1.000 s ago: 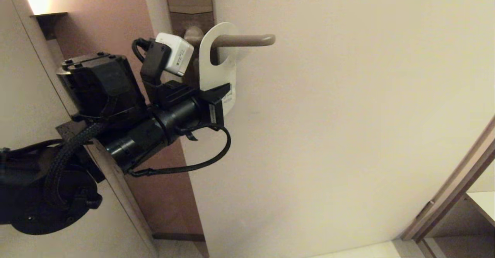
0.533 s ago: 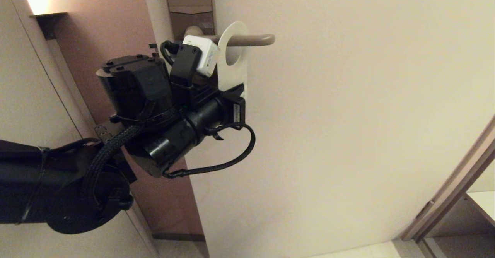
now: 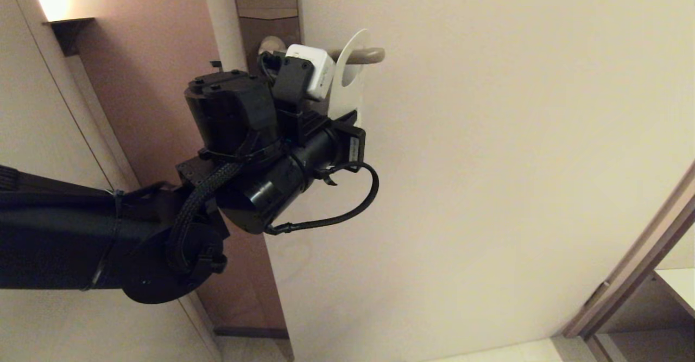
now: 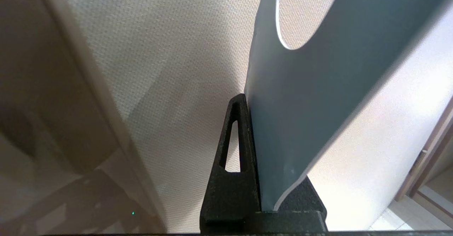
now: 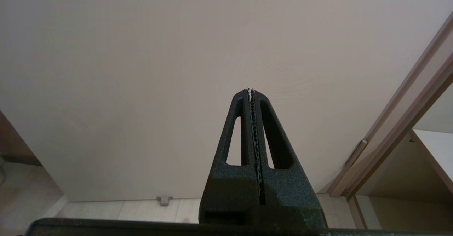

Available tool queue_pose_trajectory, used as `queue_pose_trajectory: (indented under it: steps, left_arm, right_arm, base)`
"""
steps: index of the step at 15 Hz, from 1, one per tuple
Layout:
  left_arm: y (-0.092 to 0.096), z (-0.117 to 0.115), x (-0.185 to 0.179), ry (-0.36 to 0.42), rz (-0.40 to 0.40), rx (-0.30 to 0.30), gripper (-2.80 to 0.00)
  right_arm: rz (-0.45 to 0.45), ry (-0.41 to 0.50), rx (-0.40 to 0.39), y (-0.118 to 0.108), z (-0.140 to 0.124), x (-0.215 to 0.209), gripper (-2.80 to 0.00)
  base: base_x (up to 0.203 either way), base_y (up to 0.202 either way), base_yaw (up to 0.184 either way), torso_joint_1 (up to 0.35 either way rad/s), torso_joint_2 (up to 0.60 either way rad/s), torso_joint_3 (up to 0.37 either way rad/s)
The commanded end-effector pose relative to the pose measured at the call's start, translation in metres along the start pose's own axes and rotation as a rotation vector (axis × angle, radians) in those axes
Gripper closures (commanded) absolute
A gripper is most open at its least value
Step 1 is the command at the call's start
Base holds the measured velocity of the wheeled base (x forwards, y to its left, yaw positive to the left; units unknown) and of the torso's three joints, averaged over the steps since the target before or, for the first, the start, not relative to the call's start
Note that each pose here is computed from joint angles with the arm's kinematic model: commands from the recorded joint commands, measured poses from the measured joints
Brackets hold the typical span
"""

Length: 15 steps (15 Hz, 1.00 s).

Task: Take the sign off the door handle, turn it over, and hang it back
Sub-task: Take down the sign

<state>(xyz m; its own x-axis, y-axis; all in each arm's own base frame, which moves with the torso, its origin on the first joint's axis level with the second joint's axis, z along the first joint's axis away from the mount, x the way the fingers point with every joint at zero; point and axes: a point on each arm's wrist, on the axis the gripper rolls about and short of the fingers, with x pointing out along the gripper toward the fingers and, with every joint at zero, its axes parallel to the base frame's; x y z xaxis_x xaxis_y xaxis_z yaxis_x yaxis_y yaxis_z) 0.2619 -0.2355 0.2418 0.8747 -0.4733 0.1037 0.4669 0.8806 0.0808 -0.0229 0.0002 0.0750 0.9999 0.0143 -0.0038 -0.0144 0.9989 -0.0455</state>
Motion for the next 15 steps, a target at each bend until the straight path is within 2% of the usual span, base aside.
queue_pose_trajectory:
  steps: [1, 15]
  left_arm:
    - [-0.003, -0.004, 0.005, 0.005, 0.004, 0.002, 0.00]
    - [-0.012, -0.009, 0.035, -0.011, 0.005, 0.005, 0.00]
  right_arm:
    - [0.001, 0.001, 0.000, 0.000, 0.000, 0.000, 0.00]
    - [0.001, 0.001, 0.000, 0.000, 0.000, 0.000, 0.00]
  base:
    - [0.000, 0.000, 0.000, 0.000, 0.00, 0.000]
    - [0.000, 0.000, 0.000, 0.000, 0.00, 0.000]
